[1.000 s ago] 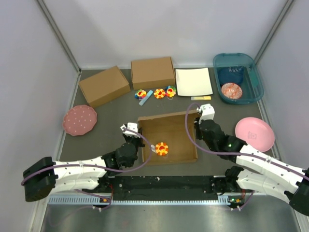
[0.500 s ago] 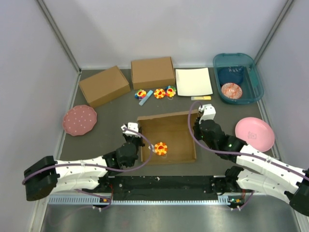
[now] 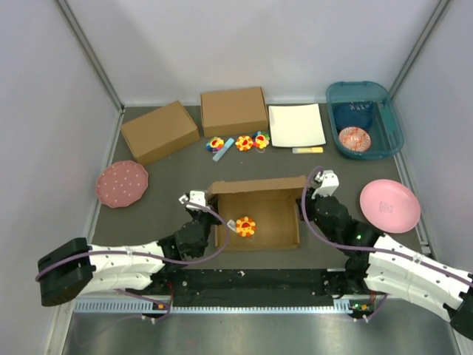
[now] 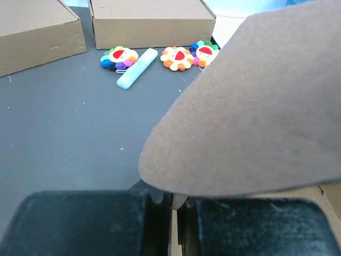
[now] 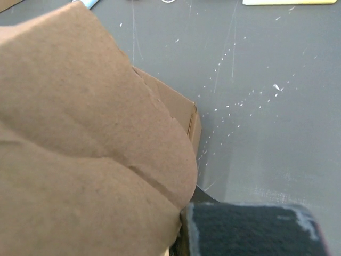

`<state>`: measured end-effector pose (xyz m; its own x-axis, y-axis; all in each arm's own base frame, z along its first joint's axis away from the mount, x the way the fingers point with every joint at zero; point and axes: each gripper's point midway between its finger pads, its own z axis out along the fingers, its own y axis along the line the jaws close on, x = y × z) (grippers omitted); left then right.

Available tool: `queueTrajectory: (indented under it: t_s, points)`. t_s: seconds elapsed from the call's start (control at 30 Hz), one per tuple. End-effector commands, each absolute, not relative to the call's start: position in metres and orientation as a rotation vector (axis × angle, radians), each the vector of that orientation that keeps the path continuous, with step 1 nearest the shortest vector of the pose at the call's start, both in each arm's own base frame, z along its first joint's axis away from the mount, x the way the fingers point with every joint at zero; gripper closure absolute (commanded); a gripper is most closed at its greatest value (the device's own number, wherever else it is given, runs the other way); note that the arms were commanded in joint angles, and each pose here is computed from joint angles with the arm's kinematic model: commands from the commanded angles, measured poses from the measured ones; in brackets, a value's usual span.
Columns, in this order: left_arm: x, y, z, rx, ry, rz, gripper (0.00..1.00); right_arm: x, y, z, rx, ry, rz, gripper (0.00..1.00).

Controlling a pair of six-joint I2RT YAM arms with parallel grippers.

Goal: Fold the paper box

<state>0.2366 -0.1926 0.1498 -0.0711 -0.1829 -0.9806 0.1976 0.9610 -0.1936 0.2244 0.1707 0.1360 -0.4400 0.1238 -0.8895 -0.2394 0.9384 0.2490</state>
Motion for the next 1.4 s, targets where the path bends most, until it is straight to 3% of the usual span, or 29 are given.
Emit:
queueTrajectory:
  t_s: [0.0, 0.4, 0.53, 0.6, 0.93, 1.17, 1.37]
  points:
    - [0.230, -0.186, 0.133, -0.020, 1.635, -0.355, 1.00, 0.191, 0.167, 0.086, -0.103, 2.159, 0.447, 1.00]
    - [0.224, -0.170, 0.101, -0.043, 1.695, -0.316, 1.00, 0.177, 0.167, 0.078, -0.076, 2.174, 0.508, 0.99]
    - [0.224, -0.169, 0.102, -0.033, 1.692, -0.306, 1.00, 0.179, 0.162, 0.098, -0.045, 2.139, 0.508, 0.68]
    - [0.225, -0.169, 0.104, -0.028, 1.687, -0.296, 1.00, 0.180, 0.157, 0.105, -0.037, 2.122, 0.492, 0.66]
    - [0.227, -0.172, 0.106, -0.003, 1.681, -0.273, 1.00, 0.184, 0.126, 0.199, 0.053, 1.894, 0.520, 0.48]
    - [0.227, -0.173, 0.105, -0.005, 1.683, -0.281, 1.00, 0.203, 0.121, 0.288, 0.077, 1.733, 0.480, 0.47]
    - [0.227, -0.176, 0.107, -0.004, 1.681, -0.296, 1.00, 0.231, 0.183, 0.332, -0.075, 1.701, 0.533, 0.46]
